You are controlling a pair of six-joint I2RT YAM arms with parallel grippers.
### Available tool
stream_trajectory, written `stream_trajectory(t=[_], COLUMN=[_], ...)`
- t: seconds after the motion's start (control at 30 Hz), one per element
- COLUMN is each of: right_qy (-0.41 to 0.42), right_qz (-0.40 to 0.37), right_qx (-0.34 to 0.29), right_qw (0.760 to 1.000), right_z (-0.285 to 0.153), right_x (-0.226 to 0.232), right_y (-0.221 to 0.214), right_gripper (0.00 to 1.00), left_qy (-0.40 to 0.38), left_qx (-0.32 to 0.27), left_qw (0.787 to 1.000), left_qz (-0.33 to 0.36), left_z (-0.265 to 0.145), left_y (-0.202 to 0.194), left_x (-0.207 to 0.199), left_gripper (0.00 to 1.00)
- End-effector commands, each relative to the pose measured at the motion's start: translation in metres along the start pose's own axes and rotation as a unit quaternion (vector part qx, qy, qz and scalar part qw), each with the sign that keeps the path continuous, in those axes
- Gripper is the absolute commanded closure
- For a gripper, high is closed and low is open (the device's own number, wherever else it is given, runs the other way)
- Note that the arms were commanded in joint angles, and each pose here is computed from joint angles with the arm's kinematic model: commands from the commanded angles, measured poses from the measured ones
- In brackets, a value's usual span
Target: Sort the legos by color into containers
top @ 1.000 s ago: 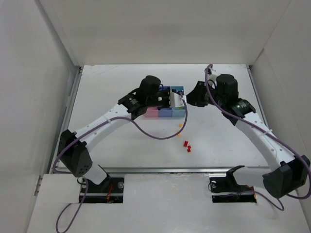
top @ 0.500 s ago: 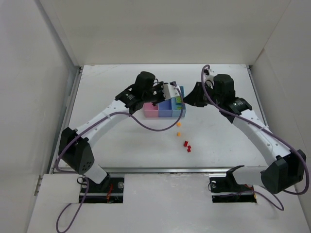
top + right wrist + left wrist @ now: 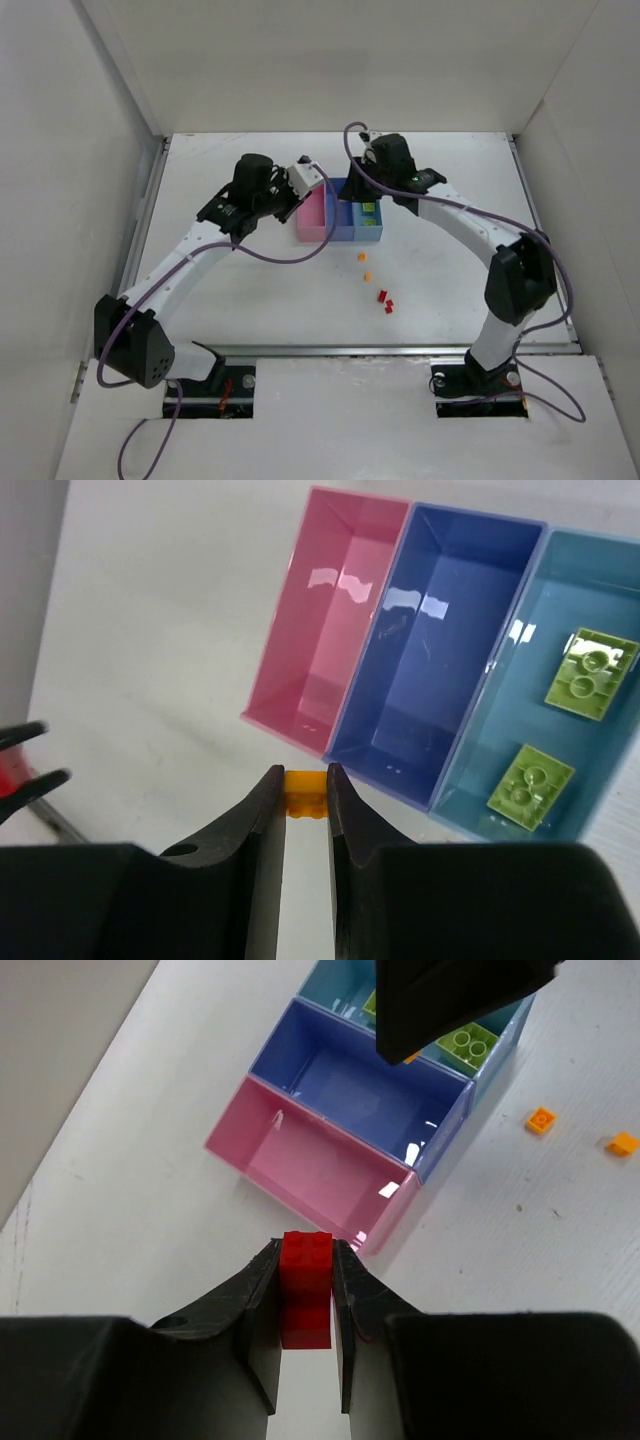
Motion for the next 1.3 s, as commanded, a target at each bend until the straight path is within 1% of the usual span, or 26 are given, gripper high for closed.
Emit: stream_trajectory(t=[0.0,0.03,0.07,0.1,0.13,0.17,0.2,0.23,0.27,0.33,0.4,0.47,0.53,0.63,0.7,0.83,0.87,0.93,0.97,1.0,1.03,1.1,1.2,1.27], right_qy=[-0.058,-0.075,-0.078,-0.083,-0.085,-0.078,-0.079,-0.088,-0.101,-0.111,-0.117,-0.117,-0.118,-0.113,-0.109,-0.124,-0.124,-0.125,-0.12,-0.12,-0.116,-0.112,-0.11,-0.114], right_qz=[-0.016,-0.018,-0.019,-0.024,-0.031,-0.036,-0.043,-0.044,-0.045,-0.045,-0.04,-0.04,-0.04,-0.04,-0.041,-0.041,-0.041,-0.045,-0.045,-0.045,-0.044,-0.044,-0.051,-0.057], right_qx=[-0.014,-0.012,-0.02,-0.004,0.006,0.001,0.006,0.028,0.028,0.031,0.034,0.034,0.038,0.035,0.023,0.024,0.024,0.03,0.036,0.036,0.037,0.043,0.049,0.048], right_qw=[0.998,0.997,0.997,0.996,0.996,0.996,0.996,0.995,0.993,0.992,0.992,0.992,0.991,0.992,0.993,0.991,0.991,0.991,0.991,0.991,0.992,0.992,0.991,0.991], right_z=[0.02,0.033,0.029,0.042,0.047,0.051,0.055,0.064,0.066,0.069,0.07,0.07,0.07,0.065,0.057,0.052,0.052,0.055,0.058,0.058,0.059,0.058,0.058,0.056], right_x=[-0.016,-0.02,-0.018,-0.024,-0.021,-0.011,-0.013,-0.015,-0.019,-0.024,-0.026,-0.026,-0.028,-0.025,-0.02,-0.025,-0.025,-0.028,-0.027,-0.027,-0.026,-0.025,-0.021,-0.022], right_y=[0.014,0.016,0.025,0.018,0.015,0.023,0.022,0.009,0.01,0.007,0.004,0.004,0.0,0.002,0.011,0.007,0.007,0.004,0.0,0.0,-0.001,-0.003,-0.007,-0.004], right_gripper=[1.0,1.0,1.0,1.0,1.0,1.0,1.0,1.0,1.0,0.87,0.69,0.58,0.5,0.44,0.44,0.44,0.46,0.53,0.59,0.7,0.75,0.81,0.81,0.77], left_qy=[0.021,0.026,0.028,0.03,0.036,0.034,0.04,0.04,0.041,0.045,0.049,0.051,0.046,0.049,0.045,0.042,0.042,0.043,0.042,0.042,0.043,0.043,0.043,0.038], left_qx=[-0.025,-0.024,-0.031,-0.025,-0.027,-0.023,-0.027,-0.027,-0.031,-0.03,-0.029,-0.034,-0.036,-0.044,-0.045,-0.051,-0.051,-0.055,-0.051,-0.051,-0.055,-0.055,-0.055,-0.056], left_qw=[0.999,0.998,0.998,0.998,0.997,0.998,0.997,0.997,0.997,0.997,0.996,0.996,0.996,0.996,0.996,0.996,0.996,0.996,0.996,0.996,0.996,0.996,0.996,0.996], left_qz=[-0.041,-0.049,-0.047,-0.056,-0.055,-0.056,-0.061,-0.061,-0.06,-0.06,-0.062,-0.061,-0.061,-0.058,-0.058,-0.056,-0.056,-0.055,-0.056,-0.056,-0.055,-0.055,-0.055,-0.055], left_z=[-0.019,-0.02,-0.024,-0.023,-0.026,-0.025,-0.026,-0.027,-0.027,-0.027,-0.028,-0.028,-0.028,-0.029,-0.029,-0.03,-0.03,-0.031,-0.028,-0.028,-0.029,-0.029,-0.029,-0.029], left_y=[0.005,0.0,0.004,-0.003,-0.001,-0.006,-0.005,-0.006,-0.004,-0.005,-0.006,-0.003,-0.003,0.003,0.004,0.008,0.008,0.012,0.01,0.01,0.014,0.014,0.014,0.014], left_x=[0.003,0.005,0.005,0.006,0.007,0.006,0.01,0.009,0.01,0.011,0.014,0.015,0.014,0.016,0.015,0.014,0.014,0.015,0.015,0.015,0.016,0.016,0.016,0.015], left_gripper=[1.0,1.0,1.0,1.0,1.0,1.0,1.0,1.0,1.0,1.0,1.0,1.0,1.0,1.0,1.0,1.0,1.0,1.0,1.0,1.0,1.0,1.0,1.0,1.0])
Point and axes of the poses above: each gripper's point midway between its finger pads, its own z axis out along the fingers, its own x axis along the line the jaws close on, y = z × x, the point moved 1 cm from there along -z, back along the fingers, and after that the axes turned 10 degrees about -z, right-handed, at the moved point
